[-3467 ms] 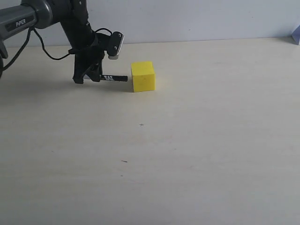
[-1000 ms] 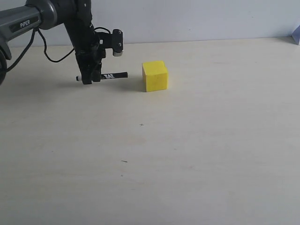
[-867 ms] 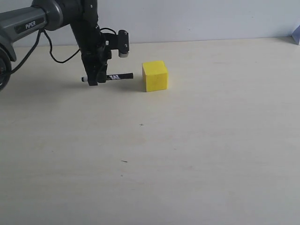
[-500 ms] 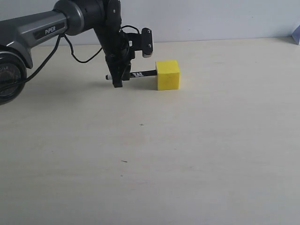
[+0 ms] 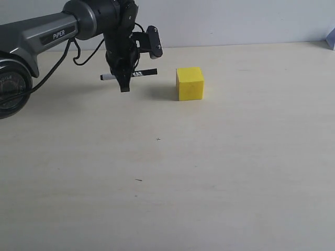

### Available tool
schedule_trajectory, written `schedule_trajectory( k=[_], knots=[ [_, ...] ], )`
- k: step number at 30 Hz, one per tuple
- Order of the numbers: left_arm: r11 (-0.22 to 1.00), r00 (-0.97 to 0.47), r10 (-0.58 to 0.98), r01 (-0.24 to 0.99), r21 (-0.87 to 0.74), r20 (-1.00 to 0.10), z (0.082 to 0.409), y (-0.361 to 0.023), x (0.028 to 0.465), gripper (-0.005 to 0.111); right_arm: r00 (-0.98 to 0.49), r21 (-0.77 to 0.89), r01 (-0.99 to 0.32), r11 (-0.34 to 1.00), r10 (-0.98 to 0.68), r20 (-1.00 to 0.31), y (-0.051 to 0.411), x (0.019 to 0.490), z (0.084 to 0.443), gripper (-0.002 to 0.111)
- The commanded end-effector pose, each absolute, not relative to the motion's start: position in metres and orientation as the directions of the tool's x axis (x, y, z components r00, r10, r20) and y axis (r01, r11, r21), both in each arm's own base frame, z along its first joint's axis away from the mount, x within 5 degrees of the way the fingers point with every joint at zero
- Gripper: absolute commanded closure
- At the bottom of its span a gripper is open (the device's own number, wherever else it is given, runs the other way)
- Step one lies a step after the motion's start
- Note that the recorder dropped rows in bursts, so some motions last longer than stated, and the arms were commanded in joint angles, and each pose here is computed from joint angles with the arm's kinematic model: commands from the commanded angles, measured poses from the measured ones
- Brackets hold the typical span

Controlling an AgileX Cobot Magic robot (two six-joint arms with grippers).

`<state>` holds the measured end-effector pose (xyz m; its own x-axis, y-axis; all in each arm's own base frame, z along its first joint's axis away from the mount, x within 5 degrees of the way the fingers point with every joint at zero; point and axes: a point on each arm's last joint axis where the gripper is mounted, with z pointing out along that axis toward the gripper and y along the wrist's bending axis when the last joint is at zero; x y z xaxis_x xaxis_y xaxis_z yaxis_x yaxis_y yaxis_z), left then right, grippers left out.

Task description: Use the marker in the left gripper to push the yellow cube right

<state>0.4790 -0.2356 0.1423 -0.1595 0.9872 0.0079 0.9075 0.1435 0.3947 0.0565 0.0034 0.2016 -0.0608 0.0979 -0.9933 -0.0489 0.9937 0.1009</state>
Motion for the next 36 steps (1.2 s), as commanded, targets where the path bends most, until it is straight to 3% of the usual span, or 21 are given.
schedule_trajectory(
  k=[1,6,9,14,22,36],
  knots=[
    [0.187,-0.214,0.976,0.906,0.380,0.029,0.145,-0.232,0.477,0.107,-0.052,0.099,-0.050,0.994,0.097,-0.994,0.003,0.056,0.201,0.108],
    [0.170,-0.208,0.977,0.899,0.403,0.052,0.147,-0.233,0.477,0.107,-0.052,0.099,-0.050,0.994,0.097,-0.994,0.003,0.056,0.201,0.108],
    [0.103,-0.144,0.984,0.941,0.323,0.104,0.147,-0.239,0.466,0.107,-0.052,0.099,-0.050,0.994,0.097,-0.994,0.003,0.056,0.201,0.108],
    [0.104,-0.093,0.994,0.946,0.307,-0.051,0.170,-0.252,0.468,0.107,-0.052,0.099,-0.050,0.994,0.097,-0.994,0.003,0.056,0.201,0.108],
    [0.114,-0.119,0.993,0.946,0.304,-0.003,0.151,-0.253,0.469,0.107,-0.052,0.099,-0.050,0.994,0.097,-0.994,0.003,0.056,0.201,0.108],
    [0.094,-0.103,0.995,0.934,0.345,0.009,0.150,-0.262,0.468,0.107,-0.052,0.099,-0.050,0.994,0.097,-0.994,0.003,0.056,0.201,0.108]
  ],
)
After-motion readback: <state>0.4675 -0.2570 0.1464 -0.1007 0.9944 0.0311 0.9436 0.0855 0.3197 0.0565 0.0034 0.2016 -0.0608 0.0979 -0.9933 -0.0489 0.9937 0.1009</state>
